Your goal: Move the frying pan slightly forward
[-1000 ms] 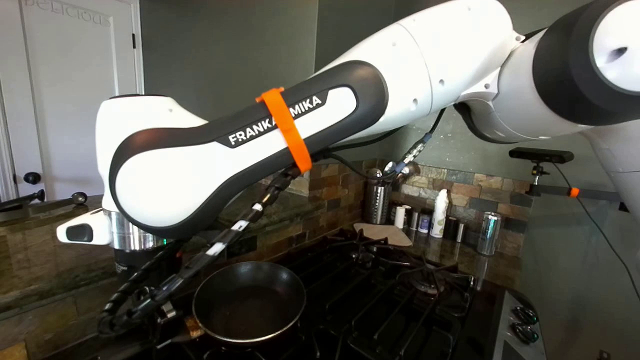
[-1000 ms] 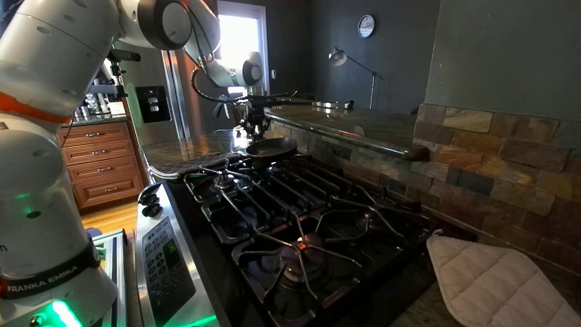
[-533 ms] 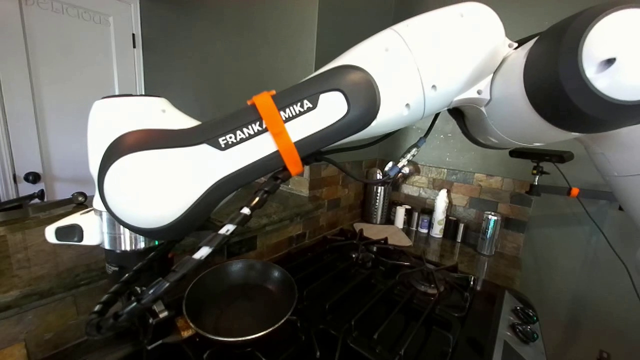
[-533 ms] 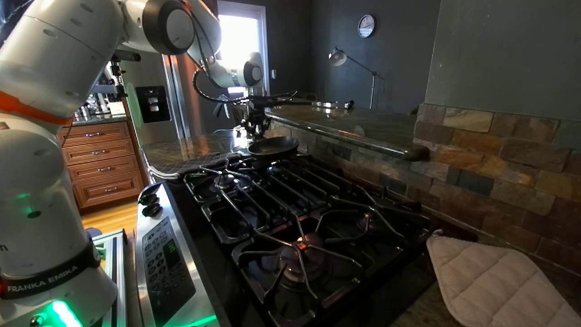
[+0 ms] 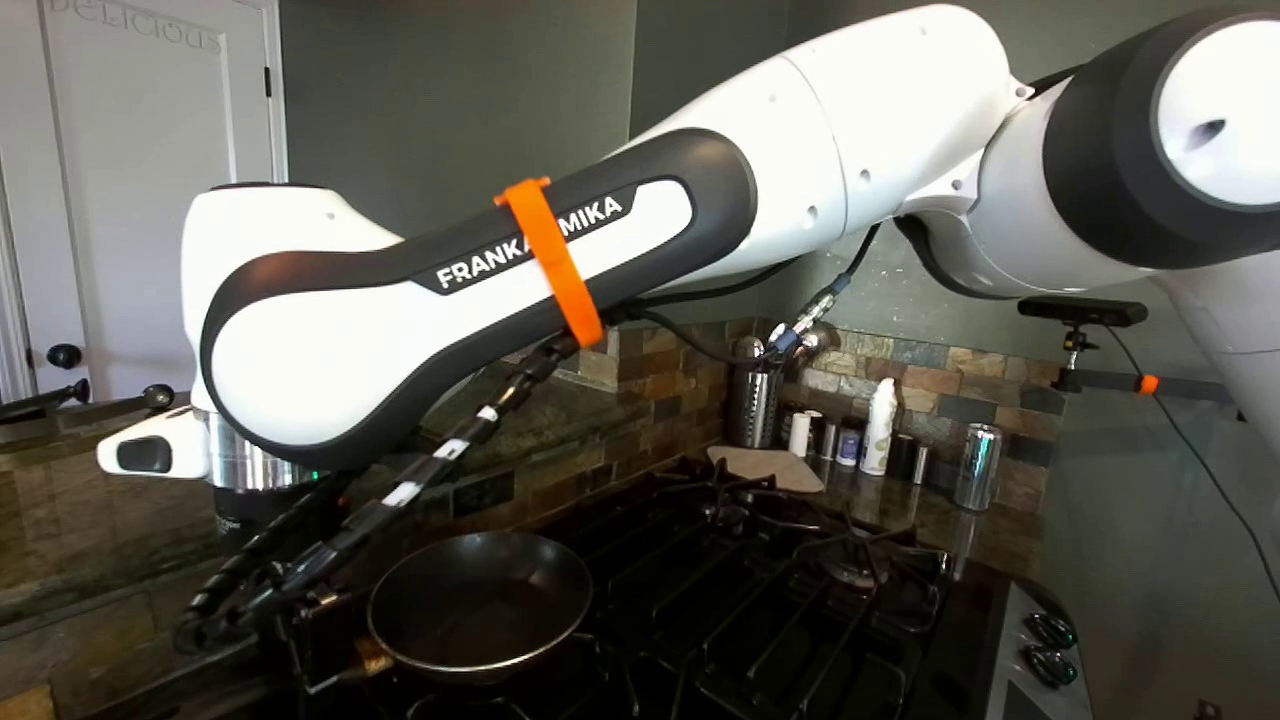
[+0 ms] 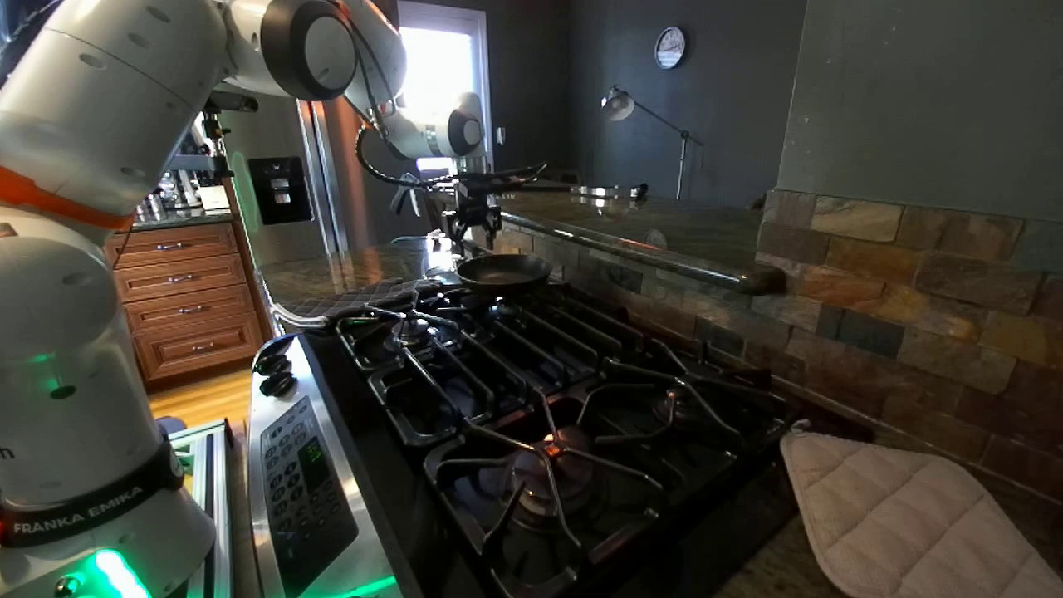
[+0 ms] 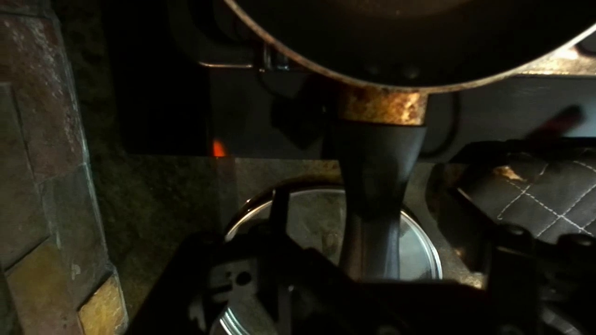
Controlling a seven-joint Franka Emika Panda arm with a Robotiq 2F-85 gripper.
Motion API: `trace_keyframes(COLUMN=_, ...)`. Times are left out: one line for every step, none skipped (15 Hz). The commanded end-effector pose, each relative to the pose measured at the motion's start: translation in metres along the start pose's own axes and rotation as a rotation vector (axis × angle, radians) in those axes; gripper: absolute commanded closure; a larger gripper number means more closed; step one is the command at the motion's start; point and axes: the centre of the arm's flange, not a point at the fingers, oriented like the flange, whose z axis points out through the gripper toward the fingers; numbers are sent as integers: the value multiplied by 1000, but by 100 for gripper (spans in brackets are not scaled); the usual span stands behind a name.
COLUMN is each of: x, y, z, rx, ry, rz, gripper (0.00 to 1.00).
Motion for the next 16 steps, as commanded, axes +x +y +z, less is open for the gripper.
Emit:
trace_keyframes(x=1, y=2, z=-4, rx=-15, ry=-13, rz=-17, gripper=0)
trace_keyframes(x=1, y=0, z=-6, rx=-18, ry=-15, rz=-12, gripper=0)
trace_keyframes(x=0, y=-2, z=-10, rx=-17, ry=-12, rz=-11, gripper=0)
trace_keyframes(x=-2, y=-5, z=-13, rx=-17, ry=-13, rz=-4, gripper=0)
trace_keyframes(x=-4, y=-9, z=-18, rx=-17, ry=-9, rz=2, gripper=0)
trace_keyframes(x=-7, y=-13, z=-23, rx=-18, ry=-4, rz=4, gripper=0)
trace_keyframes(x=-10, y=-17, z=-29, rx=-18, ry=0, rz=7, gripper=1)
trace_keyframes(x=-13, y=-23, z=-34, rx=-22, ry=6, rz=6, gripper=0)
trace_keyframes(x=-17, y=-28, z=-41, rx=-27, ry=0, rz=11, gripper=0)
trace_keyframes(x=-23, y=-35, z=-47, rx=-27, ry=-5, rz=24, gripper=0)
trace_keyframes(x=-30, y=-42, z=-53, rx=-34, ry=-9, rz=36, gripper=0)
trace_keyframes(x=-37, y=-50, z=-59, rx=-37, ry=-12, rz=55, gripper=0)
trace_keyframes(x=-47, y=-57, z=-65, rx=-35, ry=-23, rz=82, gripper=0)
trace_keyframes(x=-57, y=-66, z=-72, rx=-43, ry=-25, rz=110, gripper=0)
trace_keyframes(x=-67, y=-73, z=-77, rx=-48, ry=-35, rz=146, gripper=0)
trace_keyframes(x=-78, y=-81, z=-82, rx=-56, ry=-43, rz=180, gripper=0)
